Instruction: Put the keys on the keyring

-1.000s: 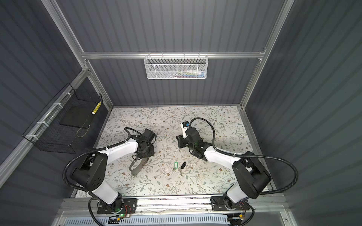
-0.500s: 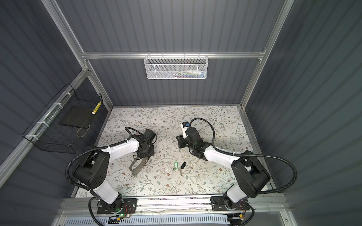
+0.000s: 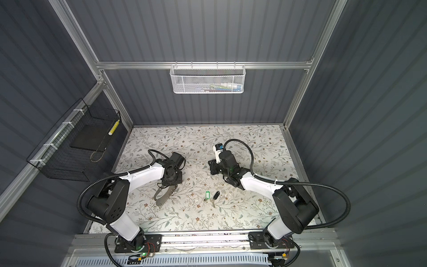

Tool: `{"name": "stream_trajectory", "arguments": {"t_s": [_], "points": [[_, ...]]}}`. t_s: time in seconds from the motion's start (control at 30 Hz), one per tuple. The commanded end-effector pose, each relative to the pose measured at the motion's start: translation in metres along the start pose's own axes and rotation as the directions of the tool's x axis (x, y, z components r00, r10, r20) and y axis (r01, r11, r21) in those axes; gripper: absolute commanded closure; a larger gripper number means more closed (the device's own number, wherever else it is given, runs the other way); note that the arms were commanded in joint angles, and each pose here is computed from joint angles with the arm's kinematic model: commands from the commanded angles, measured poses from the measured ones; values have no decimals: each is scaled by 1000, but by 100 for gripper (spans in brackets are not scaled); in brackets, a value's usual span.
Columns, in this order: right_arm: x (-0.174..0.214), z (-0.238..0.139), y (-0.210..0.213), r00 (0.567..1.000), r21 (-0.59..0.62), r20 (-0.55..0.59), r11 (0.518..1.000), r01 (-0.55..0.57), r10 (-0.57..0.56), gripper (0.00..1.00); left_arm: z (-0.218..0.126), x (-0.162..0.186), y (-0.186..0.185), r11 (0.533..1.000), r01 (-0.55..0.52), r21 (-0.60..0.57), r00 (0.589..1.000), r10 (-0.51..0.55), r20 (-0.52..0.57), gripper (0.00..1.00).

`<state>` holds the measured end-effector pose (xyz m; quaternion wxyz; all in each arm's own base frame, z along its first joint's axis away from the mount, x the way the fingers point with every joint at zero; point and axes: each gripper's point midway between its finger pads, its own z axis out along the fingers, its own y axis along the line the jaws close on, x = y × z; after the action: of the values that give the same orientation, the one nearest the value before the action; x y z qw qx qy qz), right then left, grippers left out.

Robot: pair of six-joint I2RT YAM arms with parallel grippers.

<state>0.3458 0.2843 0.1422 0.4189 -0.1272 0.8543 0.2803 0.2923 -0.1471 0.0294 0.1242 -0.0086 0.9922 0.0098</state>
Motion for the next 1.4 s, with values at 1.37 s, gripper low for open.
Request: {"name": "stream_trajectory", "arguments": {"t_s": [1.37], "points": [[83, -114, -2, 928, -188, 32, 909, 371, -372, 67, -28, 4, -144, 513, -777, 366, 628, 675, 387, 78]]}}
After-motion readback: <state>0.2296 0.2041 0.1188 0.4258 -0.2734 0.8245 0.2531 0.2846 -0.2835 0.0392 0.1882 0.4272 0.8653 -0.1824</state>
